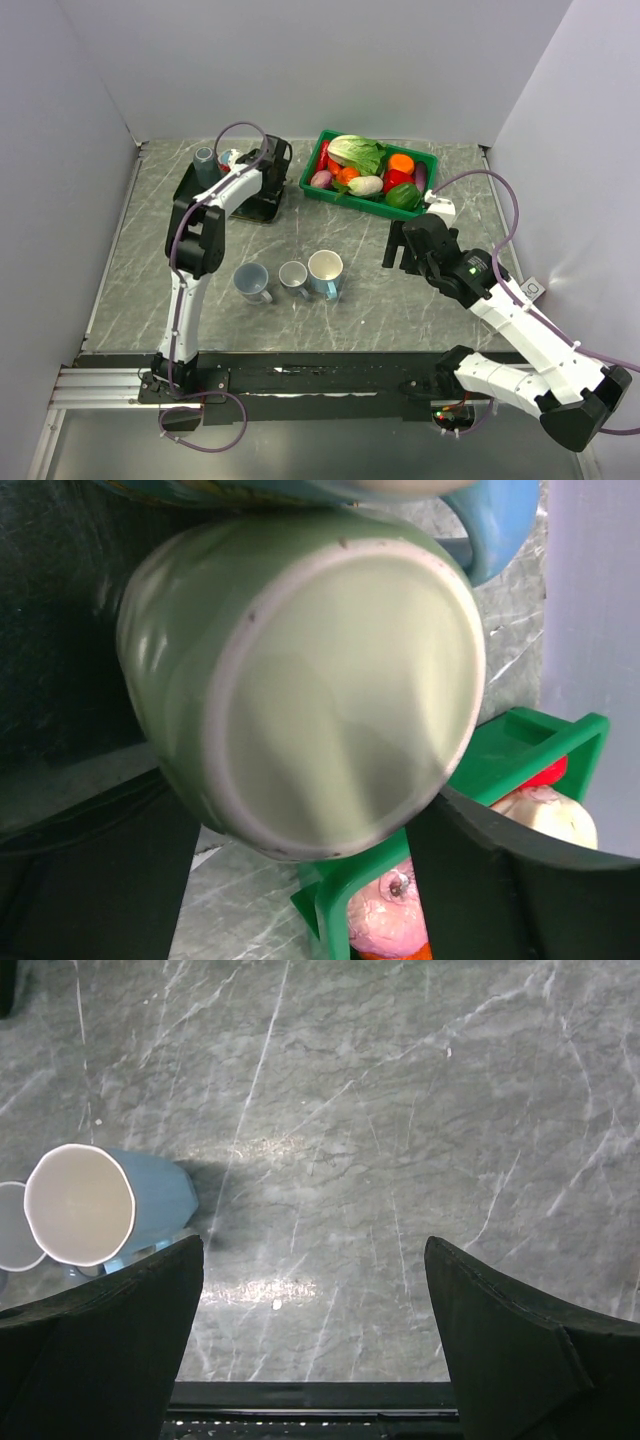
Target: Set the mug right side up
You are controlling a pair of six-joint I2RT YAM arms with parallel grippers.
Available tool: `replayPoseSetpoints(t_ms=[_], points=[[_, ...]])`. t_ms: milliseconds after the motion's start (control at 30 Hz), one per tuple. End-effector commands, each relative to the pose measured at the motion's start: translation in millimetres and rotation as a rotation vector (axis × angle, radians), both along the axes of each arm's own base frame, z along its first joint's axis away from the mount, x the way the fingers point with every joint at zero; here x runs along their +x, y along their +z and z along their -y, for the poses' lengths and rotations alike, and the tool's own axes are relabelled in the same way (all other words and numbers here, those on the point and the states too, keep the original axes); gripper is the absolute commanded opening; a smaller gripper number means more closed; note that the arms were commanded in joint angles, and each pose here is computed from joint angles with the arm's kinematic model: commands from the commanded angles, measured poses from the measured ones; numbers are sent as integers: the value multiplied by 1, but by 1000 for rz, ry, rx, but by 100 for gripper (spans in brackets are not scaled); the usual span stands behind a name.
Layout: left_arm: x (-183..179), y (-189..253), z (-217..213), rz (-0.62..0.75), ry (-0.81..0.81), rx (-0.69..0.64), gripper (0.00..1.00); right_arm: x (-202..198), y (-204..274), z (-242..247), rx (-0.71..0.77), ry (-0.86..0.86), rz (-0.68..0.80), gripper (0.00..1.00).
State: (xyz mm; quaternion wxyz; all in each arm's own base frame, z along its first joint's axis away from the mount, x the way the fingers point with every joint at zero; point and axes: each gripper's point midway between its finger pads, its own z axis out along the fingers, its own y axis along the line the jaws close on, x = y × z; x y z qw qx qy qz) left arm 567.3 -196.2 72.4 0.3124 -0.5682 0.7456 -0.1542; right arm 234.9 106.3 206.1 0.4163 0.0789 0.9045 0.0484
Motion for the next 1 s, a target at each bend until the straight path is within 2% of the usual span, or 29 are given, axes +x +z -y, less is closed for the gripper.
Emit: replayPoseSetpoints(t_ms=[0,167,467,633,800,967], points=[[-10,8,-9,-9,0,-7,76,5,5,2,8,-10,30,96],[-26,3,-13,-57,11,-11,75,6,7,1,7,-3,36,96],[-48,15,-28,-48,11,26,59,6,5,3,20,-18,46,96],[-60,12,-34,-63,11,48,59,6,3,3,17,-15,44,96],[-57,19,-41,-56,-43,142,46,7,2,4,15,-15,47,96],[-52,32,-47,-53,-101,233,55,7,0,4,15,-16,47,96]])
